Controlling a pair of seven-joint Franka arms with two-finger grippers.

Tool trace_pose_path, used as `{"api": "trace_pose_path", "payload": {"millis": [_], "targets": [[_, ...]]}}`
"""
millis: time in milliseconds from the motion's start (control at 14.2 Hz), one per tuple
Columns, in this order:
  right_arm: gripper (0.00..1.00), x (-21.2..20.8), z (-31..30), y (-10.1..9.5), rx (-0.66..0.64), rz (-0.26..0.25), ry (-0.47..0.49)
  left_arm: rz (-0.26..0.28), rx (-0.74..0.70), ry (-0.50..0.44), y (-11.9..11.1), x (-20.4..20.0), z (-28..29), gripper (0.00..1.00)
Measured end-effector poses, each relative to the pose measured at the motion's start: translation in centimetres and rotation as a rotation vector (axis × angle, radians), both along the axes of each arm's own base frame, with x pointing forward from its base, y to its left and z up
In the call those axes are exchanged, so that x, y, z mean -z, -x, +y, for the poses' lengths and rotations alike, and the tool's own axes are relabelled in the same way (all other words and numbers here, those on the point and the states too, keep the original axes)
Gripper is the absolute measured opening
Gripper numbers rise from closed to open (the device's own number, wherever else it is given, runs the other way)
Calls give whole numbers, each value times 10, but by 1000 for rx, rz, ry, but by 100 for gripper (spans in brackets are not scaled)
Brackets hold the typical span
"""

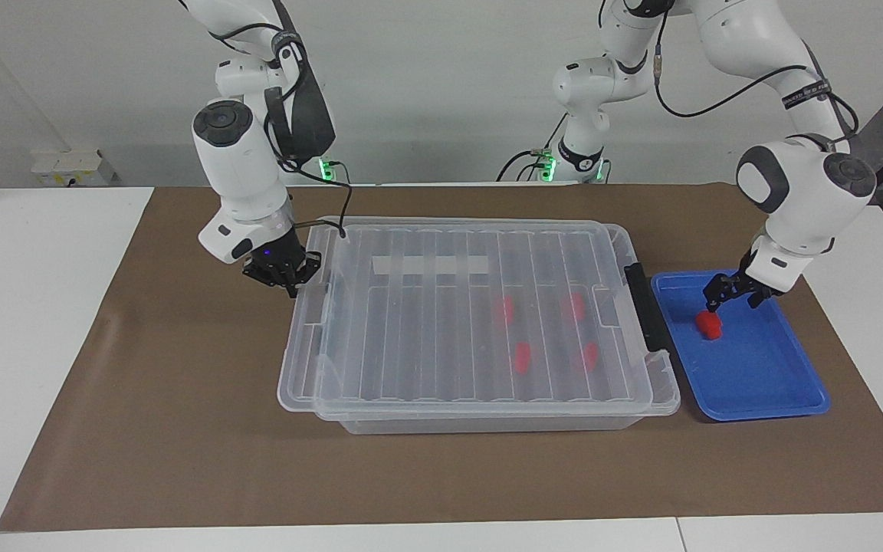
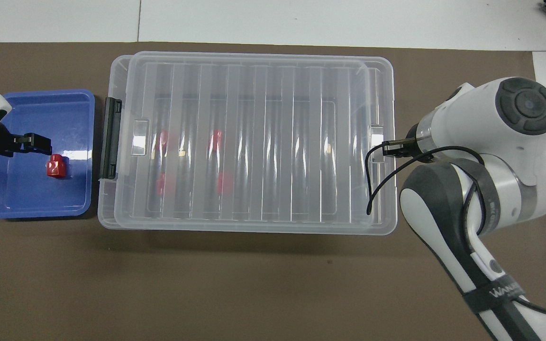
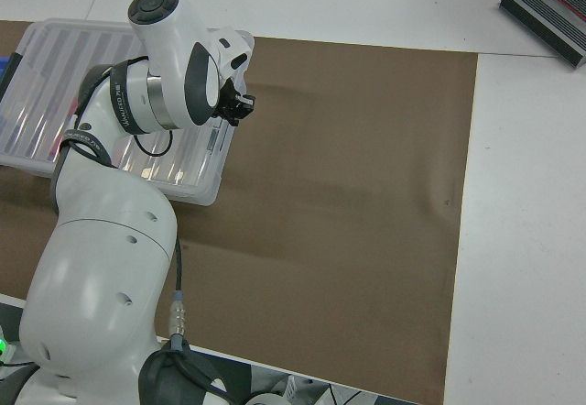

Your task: Place red block in blue tray from box

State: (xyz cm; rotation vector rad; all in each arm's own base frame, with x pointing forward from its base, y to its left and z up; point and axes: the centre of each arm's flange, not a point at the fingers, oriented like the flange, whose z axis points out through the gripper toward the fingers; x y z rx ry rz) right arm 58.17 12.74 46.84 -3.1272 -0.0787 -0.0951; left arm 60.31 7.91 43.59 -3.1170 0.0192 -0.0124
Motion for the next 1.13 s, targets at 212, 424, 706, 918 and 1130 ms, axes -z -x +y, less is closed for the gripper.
{"api": "trace_pose_path", "payload": {"millis": [212,424,706,918,1130], "targets": [[1,0,4,1,-3,0,0,10,23,2,10,-41,-16,100],[1,0,4,1,-3,0,-1,-19,67,0,31,-97,-44,100],[1,0,4,1,-4,1,-1,-65,222,2,58,-143,-136,100],[1,0,5,1,-5,1,-1,-52,263,3,61,-137,-161,100],[1,0,11,3,-16,1,-1,-54,241,4,60,-138,-148,100]]}}
